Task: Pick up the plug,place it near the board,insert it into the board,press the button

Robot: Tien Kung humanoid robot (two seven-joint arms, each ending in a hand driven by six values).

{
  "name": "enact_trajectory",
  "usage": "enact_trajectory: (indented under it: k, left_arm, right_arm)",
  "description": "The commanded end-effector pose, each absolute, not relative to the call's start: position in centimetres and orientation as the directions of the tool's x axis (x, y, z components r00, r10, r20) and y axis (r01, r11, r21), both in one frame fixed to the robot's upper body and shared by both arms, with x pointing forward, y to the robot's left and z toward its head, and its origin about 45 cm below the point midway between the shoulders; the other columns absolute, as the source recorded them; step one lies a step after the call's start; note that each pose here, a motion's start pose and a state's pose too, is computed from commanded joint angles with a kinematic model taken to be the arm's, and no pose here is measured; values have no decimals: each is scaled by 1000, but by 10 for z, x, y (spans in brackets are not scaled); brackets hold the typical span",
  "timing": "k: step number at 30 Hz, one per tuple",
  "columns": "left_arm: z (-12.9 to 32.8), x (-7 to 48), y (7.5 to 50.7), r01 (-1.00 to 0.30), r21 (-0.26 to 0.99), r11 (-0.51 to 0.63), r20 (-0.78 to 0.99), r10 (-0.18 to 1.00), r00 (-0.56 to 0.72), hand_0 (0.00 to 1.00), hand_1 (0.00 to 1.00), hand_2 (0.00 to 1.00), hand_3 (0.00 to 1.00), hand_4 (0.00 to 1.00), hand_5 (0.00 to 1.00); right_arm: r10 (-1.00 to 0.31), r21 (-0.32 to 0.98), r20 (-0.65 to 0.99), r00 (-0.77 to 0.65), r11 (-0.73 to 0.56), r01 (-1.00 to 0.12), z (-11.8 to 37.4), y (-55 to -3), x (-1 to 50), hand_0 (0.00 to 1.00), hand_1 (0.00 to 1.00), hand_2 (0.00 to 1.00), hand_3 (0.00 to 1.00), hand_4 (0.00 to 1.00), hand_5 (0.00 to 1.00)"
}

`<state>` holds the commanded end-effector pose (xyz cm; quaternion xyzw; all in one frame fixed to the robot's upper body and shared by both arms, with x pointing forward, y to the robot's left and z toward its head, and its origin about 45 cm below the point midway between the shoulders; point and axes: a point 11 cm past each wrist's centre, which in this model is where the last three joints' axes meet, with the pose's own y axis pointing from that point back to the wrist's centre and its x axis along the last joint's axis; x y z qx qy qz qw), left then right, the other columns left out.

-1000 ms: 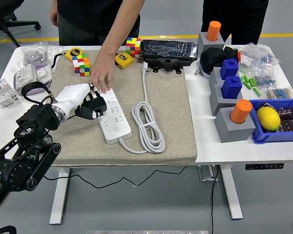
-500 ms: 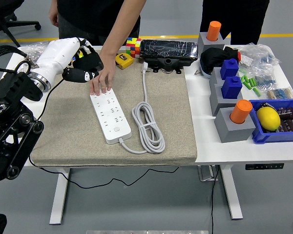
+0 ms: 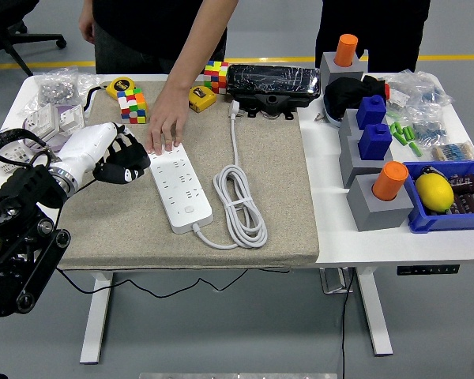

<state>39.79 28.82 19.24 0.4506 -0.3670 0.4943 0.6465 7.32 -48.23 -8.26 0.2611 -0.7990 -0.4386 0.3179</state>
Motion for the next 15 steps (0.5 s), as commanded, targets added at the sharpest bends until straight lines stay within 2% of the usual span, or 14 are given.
enact_trajectory:
  k: [15]
  left_arm:
    - [164,394,292,-953,285,98,911,281,301,278,171,268,502,700,41]
  right_arm:
    - [-696,866,275,-663,479,-144,-82,-482,77,779,718,717,748,998,934]
